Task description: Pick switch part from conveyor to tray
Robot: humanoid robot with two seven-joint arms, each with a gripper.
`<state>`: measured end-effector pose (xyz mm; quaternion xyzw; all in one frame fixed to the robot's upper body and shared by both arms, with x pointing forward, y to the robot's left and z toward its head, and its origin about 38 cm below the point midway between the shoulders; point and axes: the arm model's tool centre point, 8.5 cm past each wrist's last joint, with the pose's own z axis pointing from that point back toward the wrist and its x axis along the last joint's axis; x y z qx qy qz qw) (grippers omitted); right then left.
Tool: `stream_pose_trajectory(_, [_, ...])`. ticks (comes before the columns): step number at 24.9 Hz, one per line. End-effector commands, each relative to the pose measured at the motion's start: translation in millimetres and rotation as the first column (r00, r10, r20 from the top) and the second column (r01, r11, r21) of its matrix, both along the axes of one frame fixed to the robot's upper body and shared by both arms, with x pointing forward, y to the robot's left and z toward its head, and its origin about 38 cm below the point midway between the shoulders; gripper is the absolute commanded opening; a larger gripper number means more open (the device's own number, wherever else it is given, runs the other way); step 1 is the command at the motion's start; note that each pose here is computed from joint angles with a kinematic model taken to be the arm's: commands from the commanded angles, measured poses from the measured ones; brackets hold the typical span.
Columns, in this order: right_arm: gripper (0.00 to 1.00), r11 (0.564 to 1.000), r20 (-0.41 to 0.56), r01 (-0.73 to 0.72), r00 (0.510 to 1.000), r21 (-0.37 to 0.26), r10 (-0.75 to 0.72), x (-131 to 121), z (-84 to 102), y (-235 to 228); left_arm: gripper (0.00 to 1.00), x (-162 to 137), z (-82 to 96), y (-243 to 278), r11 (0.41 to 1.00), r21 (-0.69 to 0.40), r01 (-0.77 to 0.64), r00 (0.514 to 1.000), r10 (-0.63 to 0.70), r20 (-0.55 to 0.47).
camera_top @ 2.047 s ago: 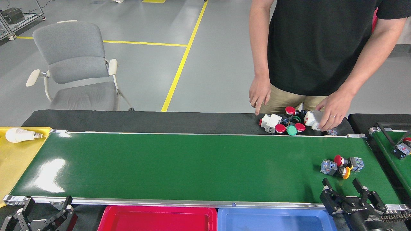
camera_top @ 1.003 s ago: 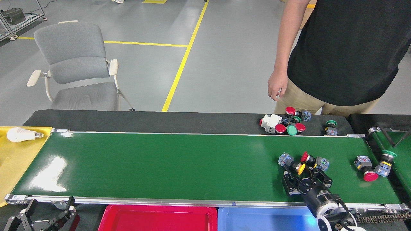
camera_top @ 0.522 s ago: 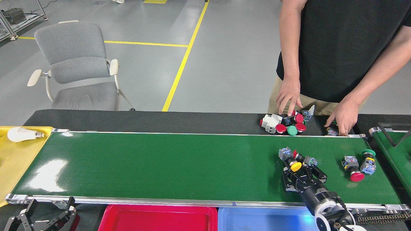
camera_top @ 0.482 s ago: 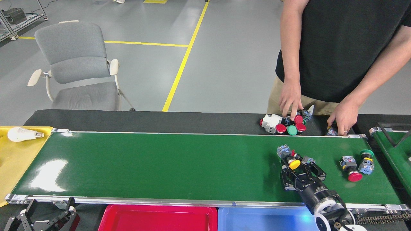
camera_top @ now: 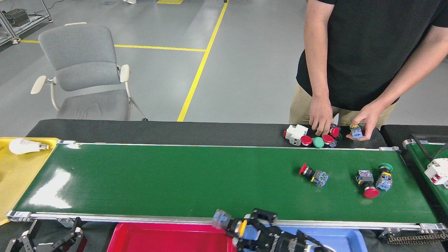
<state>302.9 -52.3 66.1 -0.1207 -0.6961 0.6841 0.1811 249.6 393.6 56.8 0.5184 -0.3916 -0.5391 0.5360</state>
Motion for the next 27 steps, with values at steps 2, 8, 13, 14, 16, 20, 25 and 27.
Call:
stream_pose_trajectory(2, [1.0,1.0,0.022,-0.01,1.0,0.019,0.009,3.9,8.9,1.6,1.0,1.2,4.1,-2.2,0.999,-0.008,0.04,0.999,-0.04,0.015])
stream_pose_trajectory(8, [0.98,0.913,0.0,0.403,0.915,0.059,-0.404,22.8,11.5,-109.5,1.0,-5.1,2.1,-4.4,0.997,-0.027,0.079,0.997,-0.079,0.009])
stream_pose_trajectory(13, [0.97,0.418,-0.077,0.908,0.418,0.01,-0.905,-25.2,-9.6,-240.7,1.0,-10.5,-0.1,-1.2,0.997,-0.027,0.069,0.998,-0.069,-0.002])
stream_pose_trajectory(14, [0.97,0.347,-0.077,0.938,0.345,-0.015,-0.935,-34.2,-14.4,-257.8,1.0,-11.2,-0.1,-1.0,0.997,-0.027,0.066,0.998,-0.066,-0.001])
stream_pose_trajectory(16, [0.97,0.289,-0.085,0.957,0.285,-0.041,-0.955,-40.1,-19.8,-265.1,1.0,-11.3,-0.4,-1.3,0.997,-0.028,0.065,0.998,-0.065,-0.001])
stream_pose_trajectory(20, [0.97,0.266,-0.057,0.964,0.264,-0.018,-0.963,-17.5,-6.2,-263.7,1.0,-7.1,2.6,-1.6,0.997,-0.028,0.067,0.998,-0.066,0.011])
stream_pose_trajectory(25, [0.97,0.316,-0.035,0.945,0.314,-0.081,-0.949,28.5,-10.3,-216.8,1.0,-6.6,2.9,-1.6,0.997,-0.027,0.067,0.998,-0.067,0.012])
stream_pose_trajectory(27, [0.98,0.318,-0.022,0.94,0.318,-0.121,-0.948,42.5,-16.9,-192.6,1.0,-6.2,2.8,-1.6,0.997,-0.028,0.067,0.998,-0.066,0.013])
